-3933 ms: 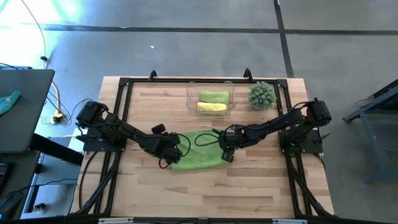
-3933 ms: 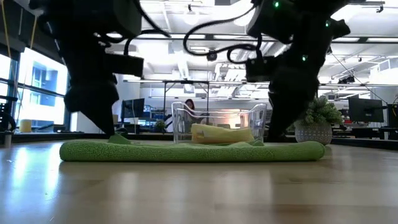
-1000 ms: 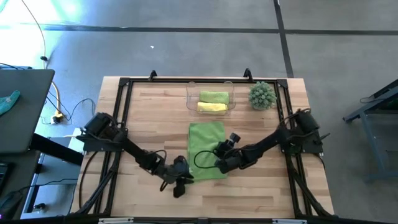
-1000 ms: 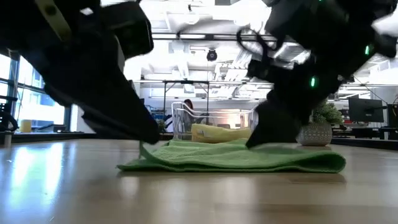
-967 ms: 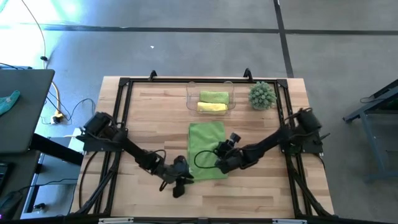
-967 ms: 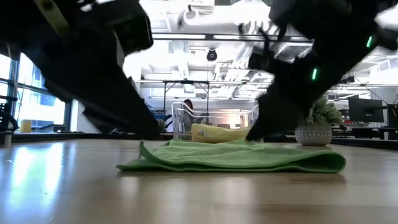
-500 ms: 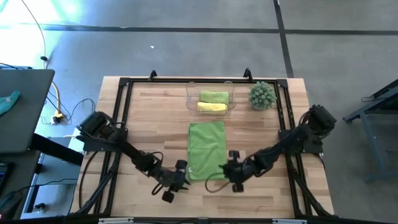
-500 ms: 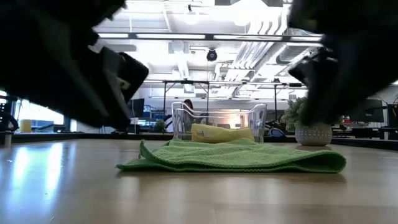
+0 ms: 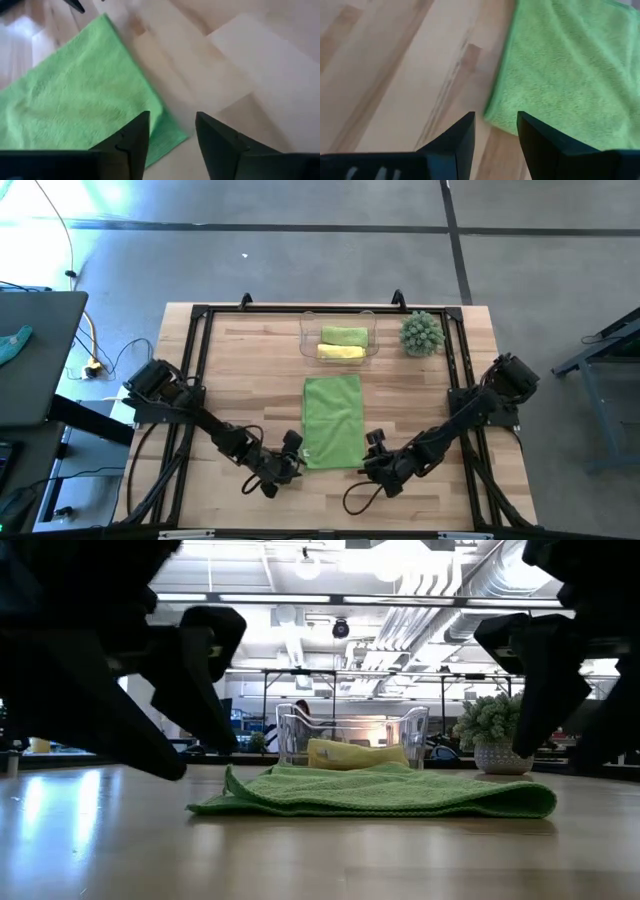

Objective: Roll microfiber towels into tight, uniform cylinder then place into a basket
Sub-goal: Roll the green microfiber towel

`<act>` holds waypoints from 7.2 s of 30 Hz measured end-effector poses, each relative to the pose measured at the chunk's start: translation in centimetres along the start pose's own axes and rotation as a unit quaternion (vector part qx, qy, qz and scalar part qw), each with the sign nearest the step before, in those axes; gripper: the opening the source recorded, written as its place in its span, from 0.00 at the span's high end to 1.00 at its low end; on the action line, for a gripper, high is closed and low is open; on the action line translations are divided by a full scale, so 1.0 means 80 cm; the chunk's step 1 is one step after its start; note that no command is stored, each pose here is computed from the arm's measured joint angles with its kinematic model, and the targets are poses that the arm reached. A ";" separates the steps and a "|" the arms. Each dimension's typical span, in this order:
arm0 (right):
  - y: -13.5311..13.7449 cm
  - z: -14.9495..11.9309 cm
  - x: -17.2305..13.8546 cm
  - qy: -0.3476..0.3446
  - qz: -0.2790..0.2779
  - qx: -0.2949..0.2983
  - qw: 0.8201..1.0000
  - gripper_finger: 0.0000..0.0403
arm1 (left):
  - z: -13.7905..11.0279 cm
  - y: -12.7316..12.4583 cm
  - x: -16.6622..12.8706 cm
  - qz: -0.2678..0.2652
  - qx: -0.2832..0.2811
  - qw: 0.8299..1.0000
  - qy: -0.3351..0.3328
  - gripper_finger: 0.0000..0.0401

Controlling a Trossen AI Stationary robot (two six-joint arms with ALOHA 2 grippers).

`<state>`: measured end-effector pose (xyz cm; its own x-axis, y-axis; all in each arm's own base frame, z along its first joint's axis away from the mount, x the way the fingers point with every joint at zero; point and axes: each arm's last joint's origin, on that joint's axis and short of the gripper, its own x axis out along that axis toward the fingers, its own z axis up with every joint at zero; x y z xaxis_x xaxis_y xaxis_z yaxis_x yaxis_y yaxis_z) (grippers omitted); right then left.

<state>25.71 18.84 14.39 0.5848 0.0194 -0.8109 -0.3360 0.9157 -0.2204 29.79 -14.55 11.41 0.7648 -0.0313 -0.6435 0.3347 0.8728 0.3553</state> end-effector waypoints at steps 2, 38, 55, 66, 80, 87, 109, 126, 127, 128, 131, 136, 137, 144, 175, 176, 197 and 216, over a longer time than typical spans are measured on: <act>-0.001 0.000 0.000 -0.001 -0.007 0.001 1.000 0.66 | -0.003 0.005 0.002 0.002 -0.002 1.000 0.010 0.59; -0.003 0.003 0.002 -0.010 -0.006 0.020 1.000 0.63 | -0.029 0.024 0.026 -0.075 -0.102 0.991 0.053 0.80; 0.012 -0.003 0.037 -0.014 0.002 0.016 1.000 0.63 | -0.027 0.020 0.026 -0.066 -0.140 0.987 0.050 0.91; 0.011 -0.005 0.044 -0.012 -0.007 0.126 0.992 0.97 | -0.016 0.001 0.021 -0.044 -0.173 0.984 0.015 0.91; -0.025 0.014 0.030 -0.031 0.048 0.253 0.966 0.99 | -0.007 -0.011 0.016 -0.019 -0.276 0.961 -0.003 0.91; -0.043 0.013 0.036 -0.018 0.067 0.264 0.962 0.98 | 0.006 -0.003 0.002 -0.010 -0.291 0.956 -0.025 0.92; -0.099 0.005 0.037 0.016 0.022 0.287 0.957 0.98 | -0.017 0.014 -0.019 0.122 -0.336 0.931 0.073 0.98; -0.109 0.002 0.025 0.034 0.040 0.268 0.962 0.71 | -0.022 0.013 -0.014 0.125 -0.346 0.926 0.081 0.98; -0.110 0.003 0.020 0.032 0.040 0.272 0.961 0.70 | -0.022 0.013 -0.014 0.124 -0.348 0.926 0.081 0.98; -0.111 0.004 0.016 0.028 0.041 0.272 0.961 0.70 | -0.022 0.013 -0.014 0.123 -0.349 0.925 0.081 0.98; -0.109 0.012 0.006 0.000 0.048 0.260 0.964 0.70 | -0.022 0.013 -0.014 0.123 -0.351 0.925 0.081 0.98; -0.092 0.028 0.013 -0.062 0.063 0.245 0.965 0.71 | -0.022 0.013 -0.014 0.124 -0.356 0.923 0.082 0.98; -0.088 0.027 0.018 -0.061 0.063 0.242 0.966 0.71 | -0.022 0.013 -0.014 0.124 -0.357 0.922 0.083 0.98; -0.075 0.018 0.045 -0.045 0.031 0.223 0.973 0.71 | -0.024 0.013 -0.014 0.123 -0.356 0.922 0.090 0.98; -0.072 0.005 0.071 -0.022 -0.013 0.208 0.978 0.71 | 0.010 0.028 -0.057 0.048 -0.380 0.923 0.045 0.68; -0.072 0.005 0.071 -0.024 -0.012 0.209 0.978 0.71 | 0.012 0.027 -0.056 0.036 -0.373 0.926 0.036 0.68; -0.072 0.008 0.071 -0.037 -0.008 0.216 0.976 0.71 | -0.027 0.019 0.007 0.062 -0.258 0.960 0.091 0.49; -0.059 0.030 0.026 -0.094 0.005 0.203 0.975 0.70 | -0.030 0.018 0.008 0.054 -0.309 0.944 0.100 0.56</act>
<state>30.31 15.51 15.04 0.7201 0.0681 -0.6905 -0.0455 0.9977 0.0510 29.40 -12.17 9.87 0.6354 0.1130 -0.7638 -0.1718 0.9851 0.0028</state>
